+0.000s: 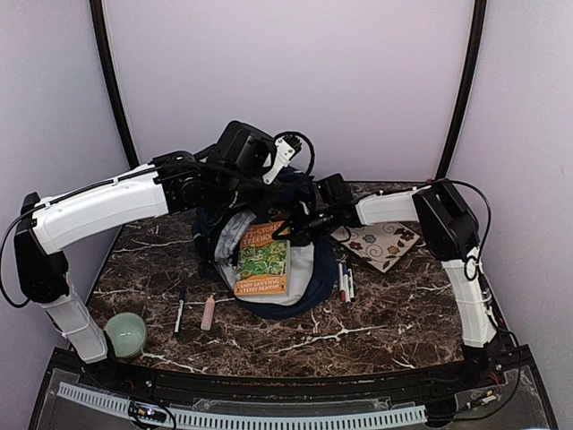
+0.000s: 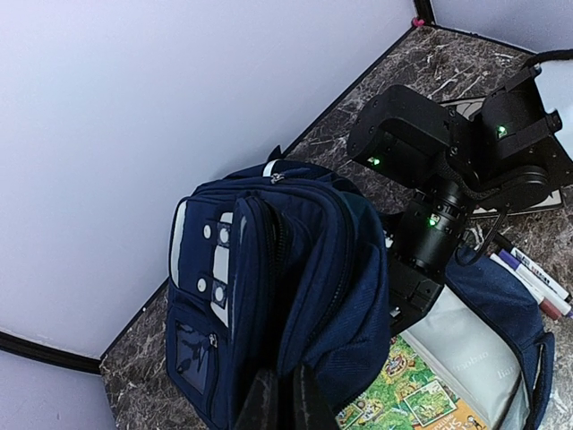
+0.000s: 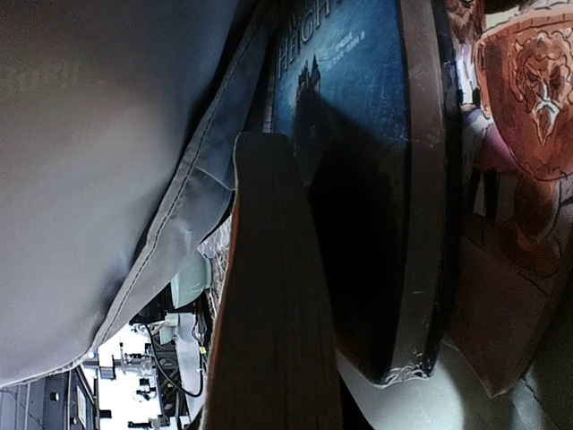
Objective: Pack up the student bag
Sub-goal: Place the book in the largest pocket of the bag, then move the book to the largest pocket of the bag.
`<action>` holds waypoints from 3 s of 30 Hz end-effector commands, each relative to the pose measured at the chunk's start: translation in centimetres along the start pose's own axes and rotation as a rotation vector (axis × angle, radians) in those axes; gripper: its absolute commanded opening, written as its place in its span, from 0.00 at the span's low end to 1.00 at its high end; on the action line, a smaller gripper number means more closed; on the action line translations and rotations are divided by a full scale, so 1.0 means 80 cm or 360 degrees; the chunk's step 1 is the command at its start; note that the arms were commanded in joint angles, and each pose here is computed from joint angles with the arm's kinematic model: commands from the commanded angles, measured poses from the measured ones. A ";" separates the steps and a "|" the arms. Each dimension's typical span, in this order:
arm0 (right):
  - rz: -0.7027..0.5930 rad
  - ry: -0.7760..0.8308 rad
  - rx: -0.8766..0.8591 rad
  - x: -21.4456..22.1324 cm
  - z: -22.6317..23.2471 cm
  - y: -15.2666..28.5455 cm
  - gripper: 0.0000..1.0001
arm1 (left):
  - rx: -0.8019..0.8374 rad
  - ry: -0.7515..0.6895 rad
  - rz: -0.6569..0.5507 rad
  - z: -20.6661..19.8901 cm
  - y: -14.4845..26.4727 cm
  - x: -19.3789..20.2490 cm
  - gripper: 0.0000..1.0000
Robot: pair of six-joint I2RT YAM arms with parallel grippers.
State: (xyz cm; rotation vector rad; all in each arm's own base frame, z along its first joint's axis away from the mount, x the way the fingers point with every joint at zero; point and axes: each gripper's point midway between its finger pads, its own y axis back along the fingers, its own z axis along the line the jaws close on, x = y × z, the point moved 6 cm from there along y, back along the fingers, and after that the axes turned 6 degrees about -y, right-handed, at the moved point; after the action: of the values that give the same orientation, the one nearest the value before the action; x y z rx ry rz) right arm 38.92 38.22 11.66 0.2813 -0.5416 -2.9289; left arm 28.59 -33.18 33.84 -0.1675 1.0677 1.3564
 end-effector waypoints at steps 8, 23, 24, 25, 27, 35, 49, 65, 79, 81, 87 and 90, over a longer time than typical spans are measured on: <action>-0.0109 -0.0002 0.0071 0.015 0.004 0.033 0.29 | -0.0148 0.0187 -0.0212 0.044 0.043 -0.025 0.00; -0.0203 0.0131 0.0343 0.052 0.029 0.069 0.81 | -0.0163 0.0183 -0.0217 0.043 0.044 -0.018 0.00; -0.0195 0.0135 0.0354 0.057 0.030 0.071 0.81 | -0.0163 0.0181 -0.0219 0.043 0.044 -0.018 0.00; -0.0192 0.0141 0.0363 0.062 0.030 0.075 0.81 | -0.0162 0.0177 -0.0216 0.042 0.043 -0.017 0.00; -0.0187 0.0167 0.0378 0.071 0.032 0.081 0.81 | -0.0161 0.0177 -0.0214 0.041 0.041 -0.017 0.00; -0.0084 0.0529 0.0485 0.121 0.049 0.092 0.66 | -0.0160 0.0198 -0.0213 0.039 0.041 -0.010 0.00; 0.0104 0.1178 0.0925 0.140 0.042 0.054 0.10 | -0.0103 0.0209 -0.0236 0.038 0.045 -0.014 0.00; 0.0020 0.1353 0.1185 0.081 0.015 0.012 0.07 | -0.0019 0.0196 -0.0246 0.029 0.043 -0.015 0.00; -0.0129 0.1380 0.1247 0.063 0.035 0.020 0.21 | -0.0014 0.0179 -0.0223 0.025 0.042 -0.007 0.00; -0.0097 0.1393 0.1284 0.078 0.031 0.033 0.27 | -0.0014 0.0176 -0.0221 0.024 0.041 -0.006 0.00; 0.0038 0.1545 0.1236 0.125 0.039 0.055 0.36 | -0.0020 0.0166 -0.0209 0.021 0.037 -0.003 0.00; 0.0166 0.1723 0.1107 0.152 0.055 0.052 0.38 | -0.0014 0.0172 -0.0213 0.020 0.036 -0.004 0.00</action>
State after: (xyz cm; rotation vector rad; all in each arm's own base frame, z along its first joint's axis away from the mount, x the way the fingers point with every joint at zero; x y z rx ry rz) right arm 29.78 32.88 13.90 1.5354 -1.4232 -2.0329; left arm 27.41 -32.84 32.95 -0.1898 1.1202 1.2826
